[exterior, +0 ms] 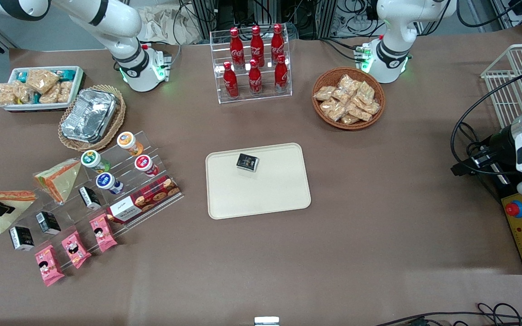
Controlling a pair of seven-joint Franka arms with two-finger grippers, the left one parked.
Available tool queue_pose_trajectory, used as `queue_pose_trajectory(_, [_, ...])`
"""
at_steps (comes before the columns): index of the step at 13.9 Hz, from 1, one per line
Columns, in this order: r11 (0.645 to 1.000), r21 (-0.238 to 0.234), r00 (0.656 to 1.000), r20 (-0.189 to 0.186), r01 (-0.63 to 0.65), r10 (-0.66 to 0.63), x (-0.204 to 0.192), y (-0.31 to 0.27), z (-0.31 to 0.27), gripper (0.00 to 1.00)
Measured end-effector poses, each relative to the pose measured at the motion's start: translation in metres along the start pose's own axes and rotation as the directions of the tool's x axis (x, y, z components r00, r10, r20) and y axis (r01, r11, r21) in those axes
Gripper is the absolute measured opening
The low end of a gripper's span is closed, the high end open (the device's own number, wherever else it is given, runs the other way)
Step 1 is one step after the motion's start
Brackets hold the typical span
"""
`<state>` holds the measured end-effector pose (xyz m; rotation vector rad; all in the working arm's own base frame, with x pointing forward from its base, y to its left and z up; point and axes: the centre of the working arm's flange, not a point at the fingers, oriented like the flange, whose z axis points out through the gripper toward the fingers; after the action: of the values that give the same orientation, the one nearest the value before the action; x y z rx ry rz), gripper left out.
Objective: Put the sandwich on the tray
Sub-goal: 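Lower the right gripper onto the wrapped sandwich and close on it, then lift the sandwich off the stand and carry it toward the cream tray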
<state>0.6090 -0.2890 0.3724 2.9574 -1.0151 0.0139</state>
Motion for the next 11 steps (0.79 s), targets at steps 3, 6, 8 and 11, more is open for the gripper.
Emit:
queue_pose_trajectory(3, [1.0, 0.008, 1.0, -0.003, -0.001, 0.001, 0.0011, -0.0016, 0.0037, 0.74])
queue_pose_trajectory(6, [0.999, 0.034, 1.0, 0.001, -0.009, 0.009, 0.0012, -0.0043, 0.0055, 0.43])
queue_pose_trajectory(8, [0.998, 0.064, 1.0, 0.008, -0.024, 0.024, 0.0009, -0.0061, 0.0057, 0.4])
queue_pose_trajectory(11, [0.997, 0.067, 0.999, 0.037, -0.025, 0.022, -0.0009, -0.0079, 0.0022, 0.4])
